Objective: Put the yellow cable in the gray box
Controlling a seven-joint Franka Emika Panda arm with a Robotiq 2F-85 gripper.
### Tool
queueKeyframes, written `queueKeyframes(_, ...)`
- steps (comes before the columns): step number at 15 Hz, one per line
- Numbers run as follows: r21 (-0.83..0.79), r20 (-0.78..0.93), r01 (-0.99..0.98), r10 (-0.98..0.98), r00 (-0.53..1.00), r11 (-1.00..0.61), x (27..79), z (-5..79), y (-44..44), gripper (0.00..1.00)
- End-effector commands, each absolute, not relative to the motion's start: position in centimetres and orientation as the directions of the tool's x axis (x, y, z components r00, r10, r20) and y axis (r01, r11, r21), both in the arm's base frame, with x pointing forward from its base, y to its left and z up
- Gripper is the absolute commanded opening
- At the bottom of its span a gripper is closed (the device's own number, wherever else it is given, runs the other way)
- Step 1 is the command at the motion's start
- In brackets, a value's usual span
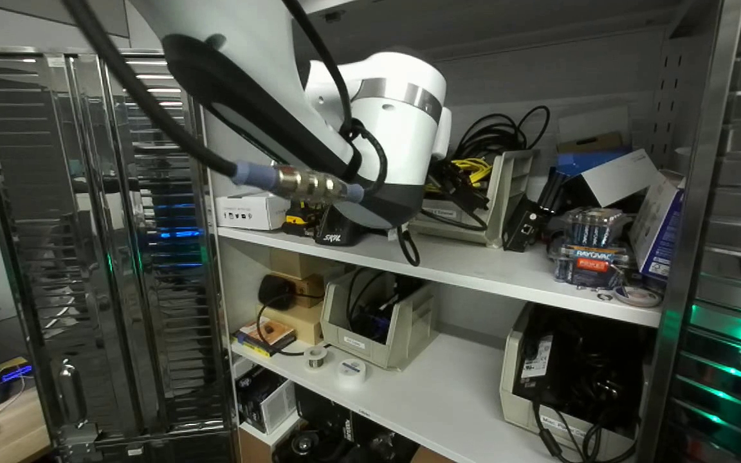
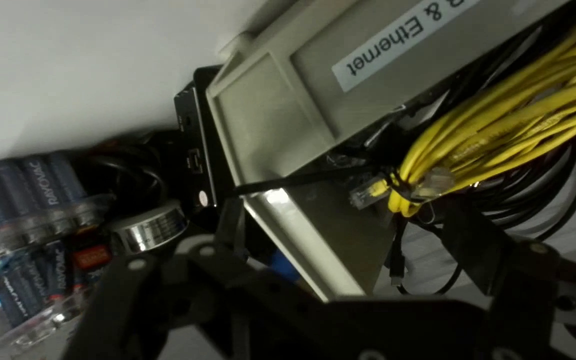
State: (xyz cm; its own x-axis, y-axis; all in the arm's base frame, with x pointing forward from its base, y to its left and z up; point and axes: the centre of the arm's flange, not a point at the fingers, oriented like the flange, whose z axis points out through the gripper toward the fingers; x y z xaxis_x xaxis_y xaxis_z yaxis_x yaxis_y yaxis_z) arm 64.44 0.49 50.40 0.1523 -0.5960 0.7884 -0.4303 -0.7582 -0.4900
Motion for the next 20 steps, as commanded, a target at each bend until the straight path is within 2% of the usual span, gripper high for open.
queueKeyframes(1, -0.507, 0.763, -0.372, -0.605, 0.225, -0.778, 58.8, 52.6, 0.4, 1.0)
queueKeyframes(6, -0.443, 0.724, -0.334, -0.551, 0.415, -0.832, 52.3, 51.1, -0.4, 1.0)
queueKeyframes(10, -0.297, 0.667, -0.408, -0.493, 0.558, -0.863, 48.0, 48.5, -2.3, 1.0)
queueKeyframes(15, -0.113, 0.556, -0.489, -0.463, 0.69, -0.865, 47.2, 42.7, -5.0, 1.0)
queueKeyframes(20, 0.017, 0.368, -0.455, -0.417, 0.831, -0.89, 46.7, 36.2, -3.5, 1.0)
